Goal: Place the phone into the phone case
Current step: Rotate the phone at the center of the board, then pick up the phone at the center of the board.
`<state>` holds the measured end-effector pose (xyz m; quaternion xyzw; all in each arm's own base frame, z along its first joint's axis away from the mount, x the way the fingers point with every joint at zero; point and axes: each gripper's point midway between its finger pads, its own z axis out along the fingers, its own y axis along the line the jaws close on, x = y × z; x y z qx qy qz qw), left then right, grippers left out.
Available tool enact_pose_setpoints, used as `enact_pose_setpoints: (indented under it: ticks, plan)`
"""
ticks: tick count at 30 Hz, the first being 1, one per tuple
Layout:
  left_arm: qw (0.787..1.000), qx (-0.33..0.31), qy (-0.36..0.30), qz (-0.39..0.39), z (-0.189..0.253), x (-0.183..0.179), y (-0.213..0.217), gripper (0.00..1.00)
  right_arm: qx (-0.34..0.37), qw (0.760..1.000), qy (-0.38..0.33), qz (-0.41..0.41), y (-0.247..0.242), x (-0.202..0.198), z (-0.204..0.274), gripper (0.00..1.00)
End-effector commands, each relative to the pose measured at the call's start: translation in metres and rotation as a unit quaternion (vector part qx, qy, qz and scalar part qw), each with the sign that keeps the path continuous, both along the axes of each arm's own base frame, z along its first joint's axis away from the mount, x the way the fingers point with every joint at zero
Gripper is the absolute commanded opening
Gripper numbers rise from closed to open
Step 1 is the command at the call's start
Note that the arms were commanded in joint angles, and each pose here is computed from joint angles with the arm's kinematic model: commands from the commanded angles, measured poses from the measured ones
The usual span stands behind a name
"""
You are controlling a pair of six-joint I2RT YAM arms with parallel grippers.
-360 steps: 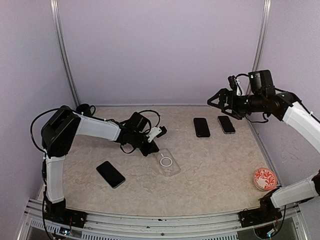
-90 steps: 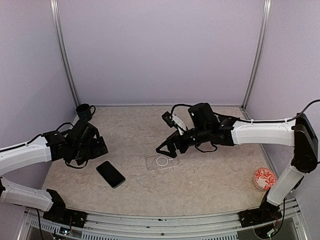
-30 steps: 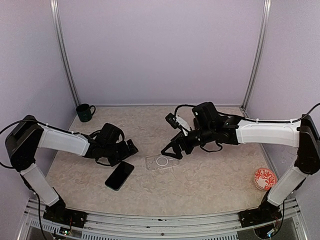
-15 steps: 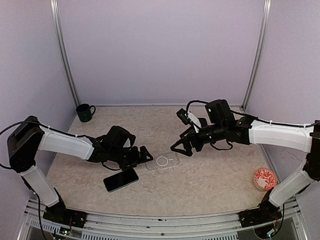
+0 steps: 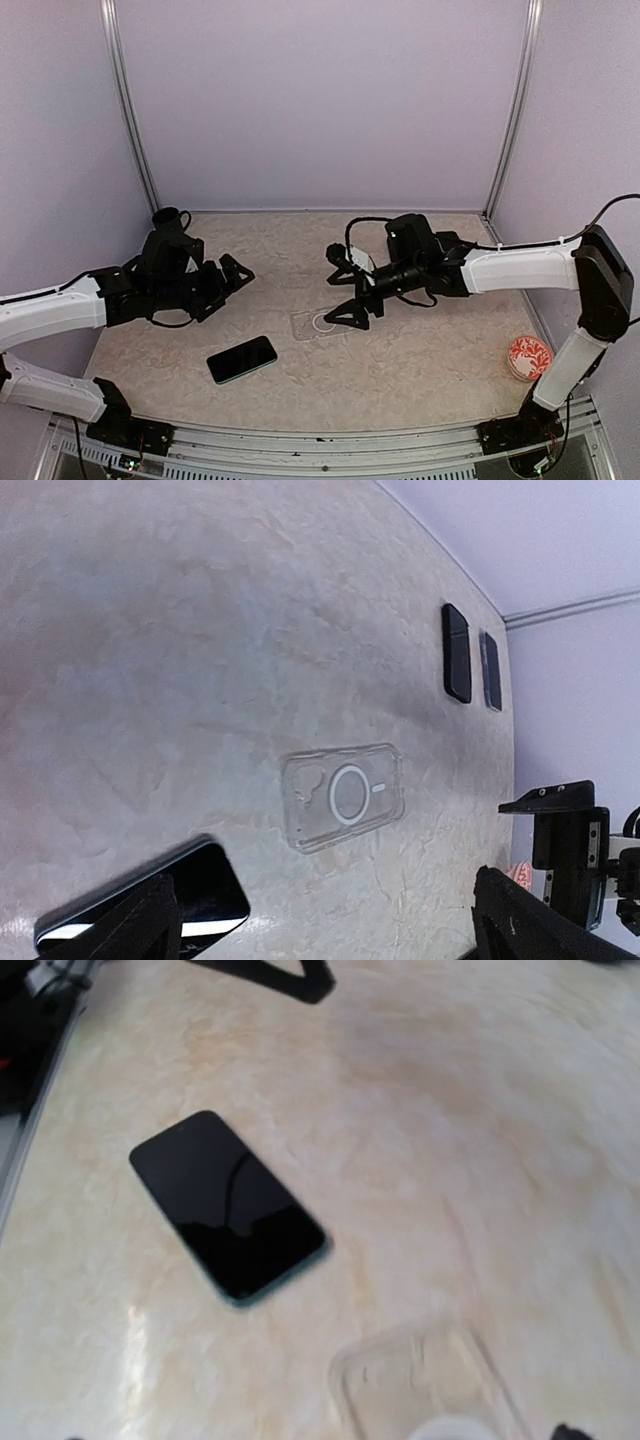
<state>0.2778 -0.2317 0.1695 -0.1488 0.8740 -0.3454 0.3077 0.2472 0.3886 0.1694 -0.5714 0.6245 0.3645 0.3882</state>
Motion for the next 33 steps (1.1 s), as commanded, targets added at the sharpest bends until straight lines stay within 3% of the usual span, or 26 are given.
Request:
enact_pose_setpoints:
  ticks: [1, 8, 16, 33]
  plan:
    - [0.988, 0.045, 0.100, 0.111, -0.058, -0.040, 0.056, 0.99, 0.017, 0.992, -0.071, 0.106, 0.039, -0.004, 0.001, 0.99]
    - [0.974, 0.026, 0.125, 0.189, -0.070, -0.077, 0.092, 0.99, -0.020, 0.977, -0.081, 0.197, 0.085, -0.005, -0.040, 0.99]
    - [0.969, 0.039, 0.152, 0.193, -0.091, -0.091, 0.092, 0.99, 0.003, 0.954, -0.069, 0.291, 0.123, -0.022, -0.067, 0.99]
    - [0.973, 0.032, 0.146, 0.173, -0.110, -0.085, 0.077, 0.99, -0.016, 0.950, -0.017, 0.310, 0.155, -0.041, -0.141, 0.99]
